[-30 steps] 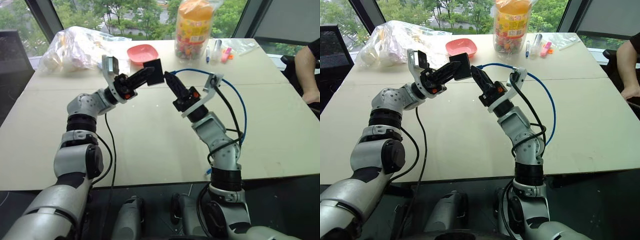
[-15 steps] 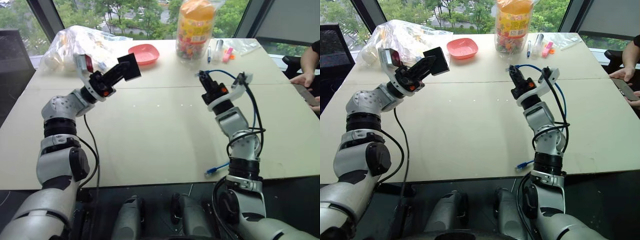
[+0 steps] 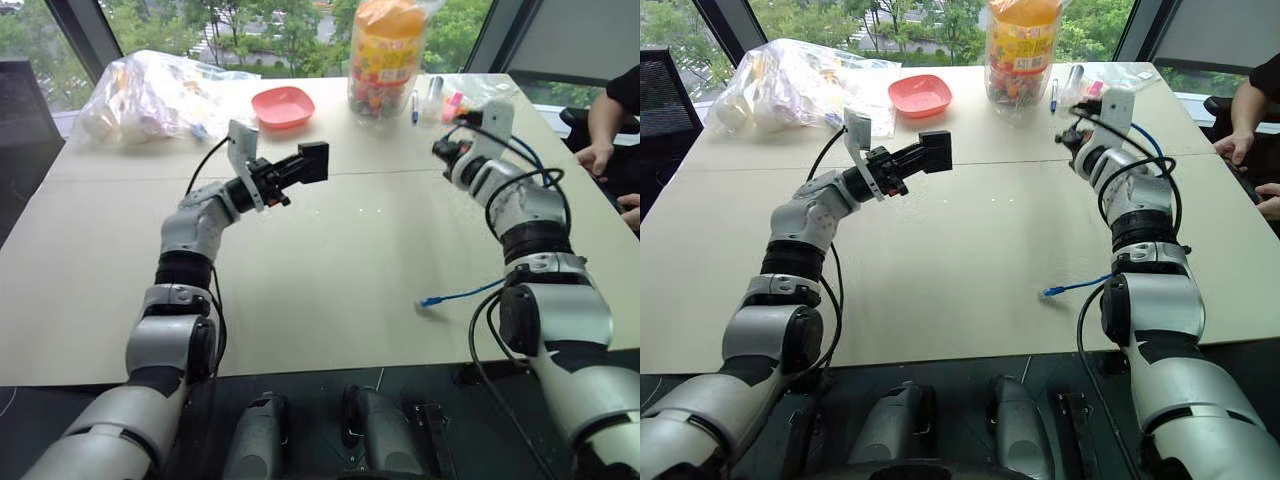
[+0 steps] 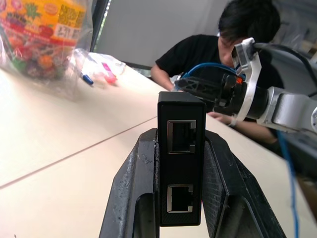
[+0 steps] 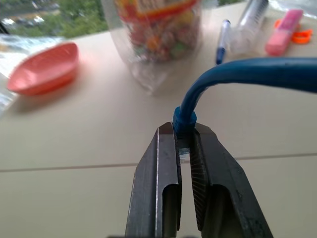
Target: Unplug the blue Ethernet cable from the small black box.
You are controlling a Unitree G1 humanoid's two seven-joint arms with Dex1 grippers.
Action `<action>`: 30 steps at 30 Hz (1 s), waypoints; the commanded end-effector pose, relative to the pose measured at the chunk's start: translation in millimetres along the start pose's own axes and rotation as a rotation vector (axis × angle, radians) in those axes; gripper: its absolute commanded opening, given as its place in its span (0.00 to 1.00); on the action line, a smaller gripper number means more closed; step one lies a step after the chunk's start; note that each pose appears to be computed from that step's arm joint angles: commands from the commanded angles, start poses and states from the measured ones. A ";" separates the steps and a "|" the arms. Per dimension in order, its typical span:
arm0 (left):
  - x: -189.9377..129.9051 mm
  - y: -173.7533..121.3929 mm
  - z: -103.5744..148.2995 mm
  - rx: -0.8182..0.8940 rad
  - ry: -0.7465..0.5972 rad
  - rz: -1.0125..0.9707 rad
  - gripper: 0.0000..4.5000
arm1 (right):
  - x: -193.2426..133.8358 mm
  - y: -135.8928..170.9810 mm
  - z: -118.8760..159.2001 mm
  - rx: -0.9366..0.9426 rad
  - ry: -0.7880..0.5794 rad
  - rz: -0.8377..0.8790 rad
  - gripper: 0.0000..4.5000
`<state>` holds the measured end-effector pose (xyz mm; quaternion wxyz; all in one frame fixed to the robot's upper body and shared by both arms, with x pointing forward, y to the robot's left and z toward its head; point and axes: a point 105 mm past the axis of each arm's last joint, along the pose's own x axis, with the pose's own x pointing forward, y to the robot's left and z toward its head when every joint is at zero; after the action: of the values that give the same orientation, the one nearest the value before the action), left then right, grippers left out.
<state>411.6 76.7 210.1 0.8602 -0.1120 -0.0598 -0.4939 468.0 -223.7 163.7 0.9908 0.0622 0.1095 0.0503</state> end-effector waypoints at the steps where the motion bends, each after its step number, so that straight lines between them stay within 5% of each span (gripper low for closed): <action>1: 6.5 -12.7 5.5 0.108 -0.019 -0.025 0.11 | 1.8 1.2 -6.2 -0.039 -0.020 0.019 0.37; 5: 13.5 -22.7 -9.3 0.217 0.028 -0.032 0.11 | -0.4 -15.5 -8.3 -0.114 -0.063 -0.087 0.84; 7: 18.6 -23.5 -18.2 0.277 0.046 -0.011 0.11 | -1.7 -11.8 -6.9 -0.163 -0.096 -0.059 0.99; 11: 24.4 -15.4 -30.0 0.351 0.066 0.063 0.11 | -9.0 28.6 -9.5 -0.144 -0.152 0.175 0.99; 14: 29.4 -7.4 -44.1 0.325 0.070 0.119 0.11 | -43.9 78.9 -16.5 -0.120 -0.220 0.427 0.99; 20: 31.3 0.3 -68.2 0.352 0.150 0.151 0.11 | -77.5 97.8 -16.2 -0.083 -0.264 0.467 0.99; 28: 22.8 7.3 -69.7 0.323 0.155 0.154 0.89 | -84.6 82.9 -13.1 -0.081 -0.281 0.396 1.00; 30: 17.1 9.0 -67.7 0.323 0.163 0.139 0.96 | -86.9 81.1 -13.4 -0.100 -0.281 0.391 1.00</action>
<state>425.4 47.6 125.6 0.9049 0.0589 -0.0262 -0.4207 377.5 -148.3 160.8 0.9696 0.0524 -0.0125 0.2388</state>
